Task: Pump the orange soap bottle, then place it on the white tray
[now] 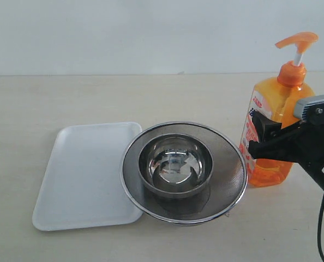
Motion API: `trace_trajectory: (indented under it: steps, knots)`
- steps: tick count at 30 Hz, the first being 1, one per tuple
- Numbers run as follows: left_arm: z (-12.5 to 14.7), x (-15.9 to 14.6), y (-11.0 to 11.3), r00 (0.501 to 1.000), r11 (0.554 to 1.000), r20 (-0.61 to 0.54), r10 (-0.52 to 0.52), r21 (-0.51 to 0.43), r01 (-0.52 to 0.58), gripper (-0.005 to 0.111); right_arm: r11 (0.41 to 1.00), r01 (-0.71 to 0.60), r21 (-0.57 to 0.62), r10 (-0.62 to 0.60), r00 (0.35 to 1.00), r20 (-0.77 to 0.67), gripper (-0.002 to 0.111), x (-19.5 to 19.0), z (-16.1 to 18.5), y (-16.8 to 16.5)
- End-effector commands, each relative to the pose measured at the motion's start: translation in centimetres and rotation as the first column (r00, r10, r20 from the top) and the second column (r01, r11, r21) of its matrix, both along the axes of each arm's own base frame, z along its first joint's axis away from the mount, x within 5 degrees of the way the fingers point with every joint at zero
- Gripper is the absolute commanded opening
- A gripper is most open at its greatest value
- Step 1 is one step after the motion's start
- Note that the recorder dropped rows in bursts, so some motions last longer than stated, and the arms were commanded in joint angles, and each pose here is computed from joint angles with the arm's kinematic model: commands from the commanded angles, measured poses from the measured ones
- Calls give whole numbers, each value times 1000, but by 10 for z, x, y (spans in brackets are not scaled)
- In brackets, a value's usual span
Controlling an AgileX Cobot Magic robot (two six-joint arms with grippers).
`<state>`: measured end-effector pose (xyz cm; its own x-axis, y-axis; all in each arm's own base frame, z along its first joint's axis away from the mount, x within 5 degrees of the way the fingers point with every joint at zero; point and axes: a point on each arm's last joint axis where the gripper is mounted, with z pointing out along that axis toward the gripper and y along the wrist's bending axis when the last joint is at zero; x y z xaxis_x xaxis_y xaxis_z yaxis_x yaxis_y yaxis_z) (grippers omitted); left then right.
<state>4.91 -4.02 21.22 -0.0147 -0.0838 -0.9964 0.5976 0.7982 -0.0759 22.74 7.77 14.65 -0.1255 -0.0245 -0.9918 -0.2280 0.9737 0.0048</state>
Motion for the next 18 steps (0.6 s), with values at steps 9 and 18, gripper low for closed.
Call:
trace_trajectory:
  steps: [9,18]
  knots:
    - [-1,0,1,1000,1000,-3,9,-7,-9,5,1000,-3,-4,3,1000,-20,0,0,-1,1]
    - [-1,0,1,1000,1000,-3,9,-7,-9,5,1000,-2,4,2,1000,-22,0,0,-1,1]
